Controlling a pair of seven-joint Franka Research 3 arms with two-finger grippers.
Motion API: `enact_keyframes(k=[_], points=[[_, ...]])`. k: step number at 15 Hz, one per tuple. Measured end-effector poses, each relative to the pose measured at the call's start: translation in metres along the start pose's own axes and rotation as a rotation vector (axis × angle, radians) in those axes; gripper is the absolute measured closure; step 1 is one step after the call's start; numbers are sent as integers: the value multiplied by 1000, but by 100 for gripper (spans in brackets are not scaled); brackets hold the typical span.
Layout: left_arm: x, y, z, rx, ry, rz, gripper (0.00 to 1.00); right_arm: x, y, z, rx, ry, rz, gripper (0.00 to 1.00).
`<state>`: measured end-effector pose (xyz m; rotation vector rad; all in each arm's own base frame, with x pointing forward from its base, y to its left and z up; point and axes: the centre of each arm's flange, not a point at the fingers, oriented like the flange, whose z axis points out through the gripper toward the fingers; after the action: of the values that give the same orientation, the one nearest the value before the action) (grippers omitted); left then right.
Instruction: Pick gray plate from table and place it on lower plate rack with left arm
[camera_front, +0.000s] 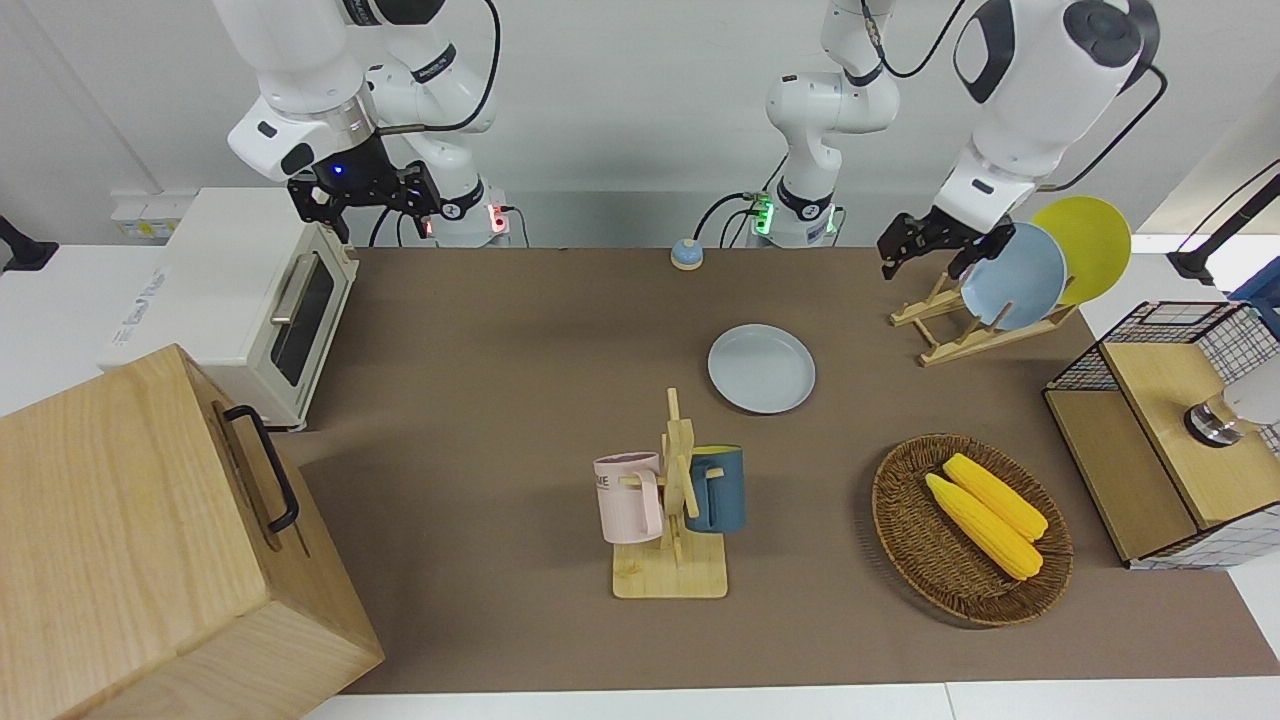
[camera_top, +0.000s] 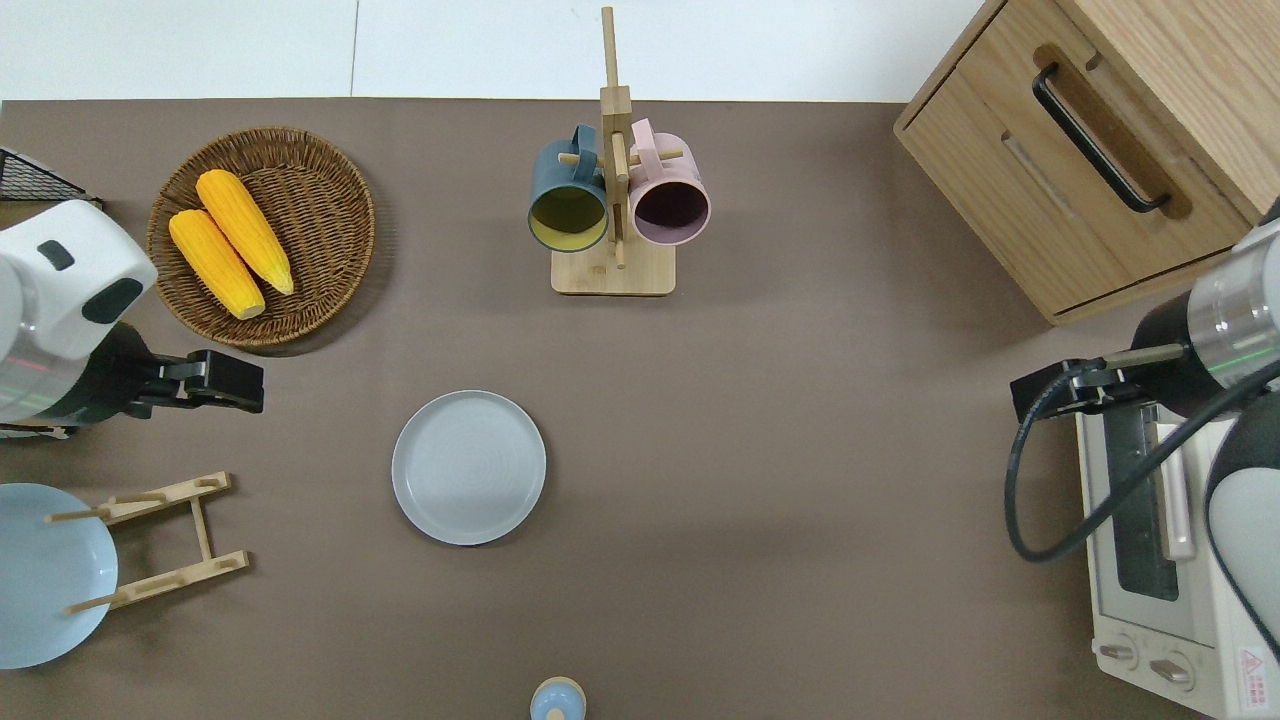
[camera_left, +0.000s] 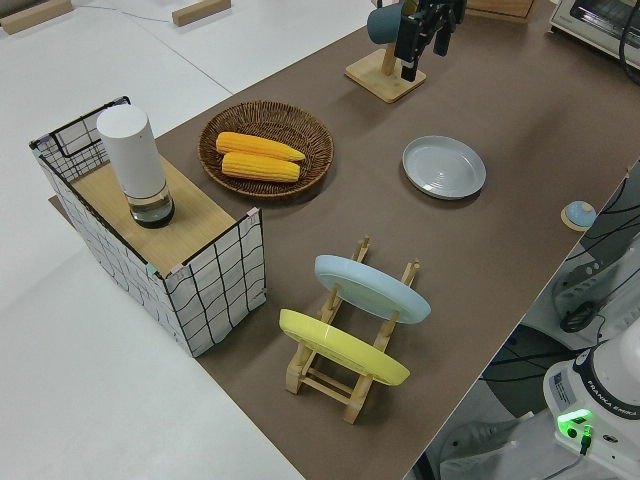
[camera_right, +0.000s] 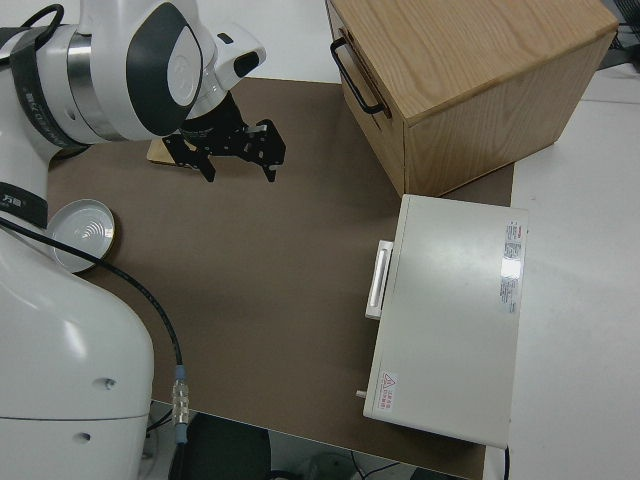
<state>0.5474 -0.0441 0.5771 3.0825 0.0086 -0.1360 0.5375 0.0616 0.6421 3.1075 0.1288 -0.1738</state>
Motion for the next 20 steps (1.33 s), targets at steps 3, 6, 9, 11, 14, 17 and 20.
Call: enact_keyframes(k=[3,6,9,11,14,17,20], points=[[0,6,52,-57,16,-59,0,0,0,0,0,0,0,1],[-7,9,100,-78,16,-86,0,0,0,0,0,0,0,1],[-14,9,142,-89,27,-101,0,0,0,0,0,0,0,1],[-19,11,165,-85,33,-103,0,0,0,0,0,0,0,1],[-28,13,195,-89,32,-112,0,0,0,0,0,0,0,1],[-32,20,221,-84,4,-107,0,0,0,0,0,0,0,1],[-30,28,246,-77,-26,-97,0,0,0,0,0,0,0,1]])
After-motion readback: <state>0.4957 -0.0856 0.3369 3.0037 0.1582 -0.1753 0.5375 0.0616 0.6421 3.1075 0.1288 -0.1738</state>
